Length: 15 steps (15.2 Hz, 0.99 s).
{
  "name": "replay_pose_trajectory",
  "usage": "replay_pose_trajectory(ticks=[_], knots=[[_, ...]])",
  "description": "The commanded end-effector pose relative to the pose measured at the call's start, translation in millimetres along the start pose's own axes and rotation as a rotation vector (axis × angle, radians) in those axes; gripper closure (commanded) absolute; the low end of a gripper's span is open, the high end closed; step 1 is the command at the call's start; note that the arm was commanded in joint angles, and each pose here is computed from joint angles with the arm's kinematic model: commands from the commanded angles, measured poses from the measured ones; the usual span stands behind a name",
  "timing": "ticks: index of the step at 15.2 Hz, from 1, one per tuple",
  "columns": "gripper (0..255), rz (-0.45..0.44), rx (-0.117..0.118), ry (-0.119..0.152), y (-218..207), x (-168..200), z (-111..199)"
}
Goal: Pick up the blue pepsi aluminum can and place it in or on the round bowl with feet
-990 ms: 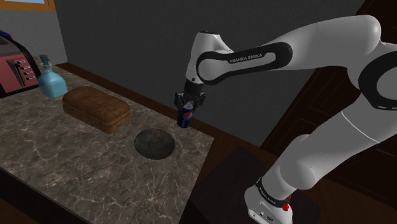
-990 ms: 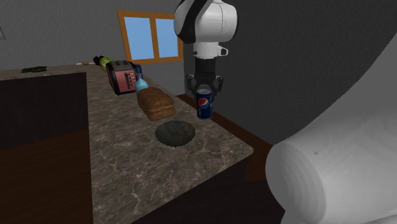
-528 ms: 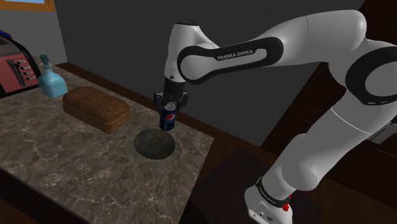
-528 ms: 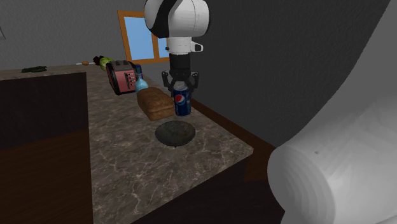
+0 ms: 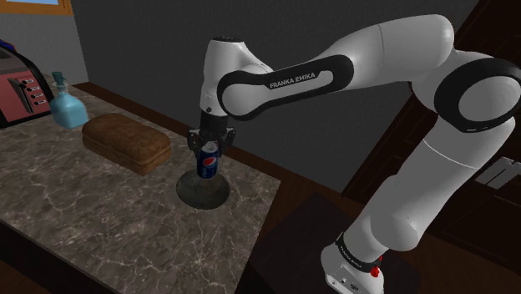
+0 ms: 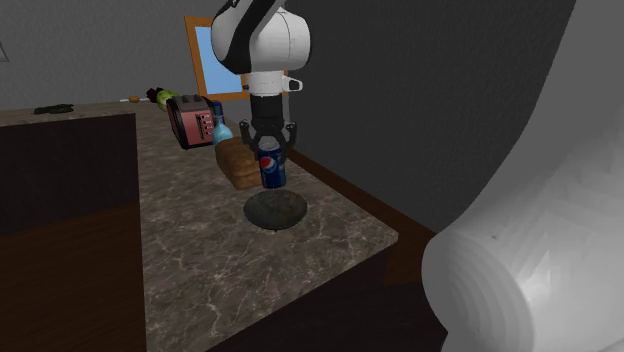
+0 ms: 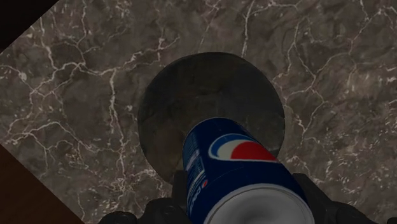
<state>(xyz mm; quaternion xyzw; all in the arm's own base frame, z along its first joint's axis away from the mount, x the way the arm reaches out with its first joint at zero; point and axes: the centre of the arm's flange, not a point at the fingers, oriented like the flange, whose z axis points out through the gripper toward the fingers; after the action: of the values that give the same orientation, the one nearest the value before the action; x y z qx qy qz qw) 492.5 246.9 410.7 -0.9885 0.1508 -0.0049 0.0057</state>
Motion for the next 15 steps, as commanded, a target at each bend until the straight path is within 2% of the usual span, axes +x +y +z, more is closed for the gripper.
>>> replay_pose_trajectory(ticks=[1, 12, 15], knots=[[255, 0.0, 0.001, 0.001, 1, 0, 10], [255, 0.0, 0.001, 0.001, 2, 0, 68], [255, 0.0, 0.001, 0.001, 2, 0, 70]])
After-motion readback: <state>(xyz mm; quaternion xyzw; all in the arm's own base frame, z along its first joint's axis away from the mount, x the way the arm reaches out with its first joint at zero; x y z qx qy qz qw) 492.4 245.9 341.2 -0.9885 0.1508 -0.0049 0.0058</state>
